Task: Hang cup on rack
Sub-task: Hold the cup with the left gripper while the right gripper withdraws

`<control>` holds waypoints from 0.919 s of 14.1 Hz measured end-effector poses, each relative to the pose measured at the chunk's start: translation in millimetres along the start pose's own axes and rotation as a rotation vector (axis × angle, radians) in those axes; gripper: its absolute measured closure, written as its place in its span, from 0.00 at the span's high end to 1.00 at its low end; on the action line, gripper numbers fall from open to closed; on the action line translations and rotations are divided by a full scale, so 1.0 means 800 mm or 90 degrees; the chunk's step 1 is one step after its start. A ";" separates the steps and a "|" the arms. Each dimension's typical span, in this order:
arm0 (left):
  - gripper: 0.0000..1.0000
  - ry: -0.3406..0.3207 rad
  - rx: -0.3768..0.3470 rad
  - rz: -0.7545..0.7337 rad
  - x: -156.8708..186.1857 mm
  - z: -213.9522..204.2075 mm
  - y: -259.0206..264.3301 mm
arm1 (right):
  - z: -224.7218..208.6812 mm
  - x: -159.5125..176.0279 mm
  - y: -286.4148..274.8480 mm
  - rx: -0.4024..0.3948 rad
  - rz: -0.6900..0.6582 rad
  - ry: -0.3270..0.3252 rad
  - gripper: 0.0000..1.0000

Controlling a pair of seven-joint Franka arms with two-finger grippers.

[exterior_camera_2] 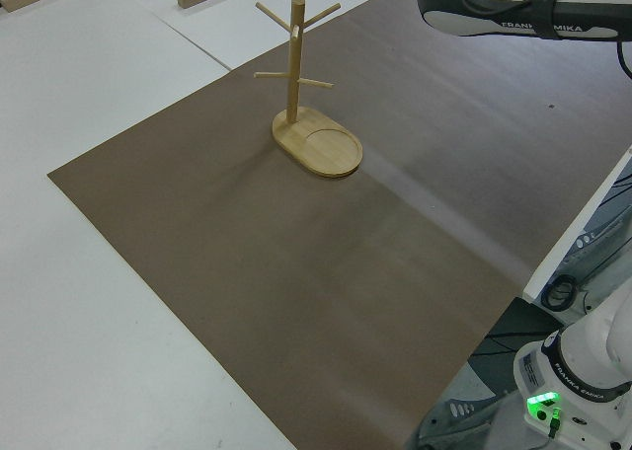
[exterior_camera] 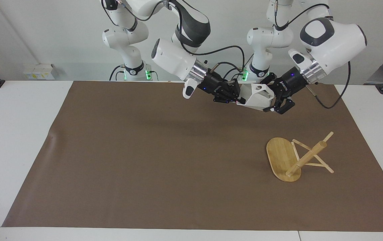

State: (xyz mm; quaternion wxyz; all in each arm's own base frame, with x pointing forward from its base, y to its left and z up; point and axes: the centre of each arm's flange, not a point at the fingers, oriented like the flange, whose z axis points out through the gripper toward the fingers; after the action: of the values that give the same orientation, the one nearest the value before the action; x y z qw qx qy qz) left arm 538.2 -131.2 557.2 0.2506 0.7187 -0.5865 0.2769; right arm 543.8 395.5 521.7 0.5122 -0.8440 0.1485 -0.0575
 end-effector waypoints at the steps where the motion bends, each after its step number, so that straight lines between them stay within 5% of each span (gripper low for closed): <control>1: 0.74 0.001 0.000 0.000 0.001 0.000 0.000 | 0.000 0.000 0.000 0.000 0.000 0.000 0.15; 9: 0.74 0.001 0.001 -0.003 -0.001 -0.001 0.000 | 0.000 0.000 0.000 0.000 0.000 0.000 0.98; 13: 0.74 0.002 0.003 -0.005 -0.003 -0.003 -0.002 | -0.003 0.004 0.000 -0.003 -0.007 0.004 1.00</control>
State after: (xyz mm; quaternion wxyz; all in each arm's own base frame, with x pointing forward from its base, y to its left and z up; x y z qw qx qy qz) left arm 539.1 -127.5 557.3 0.2510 0.7213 -0.5825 0.2781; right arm 546.1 392.7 522.5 0.5096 -0.8456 0.1459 -0.0627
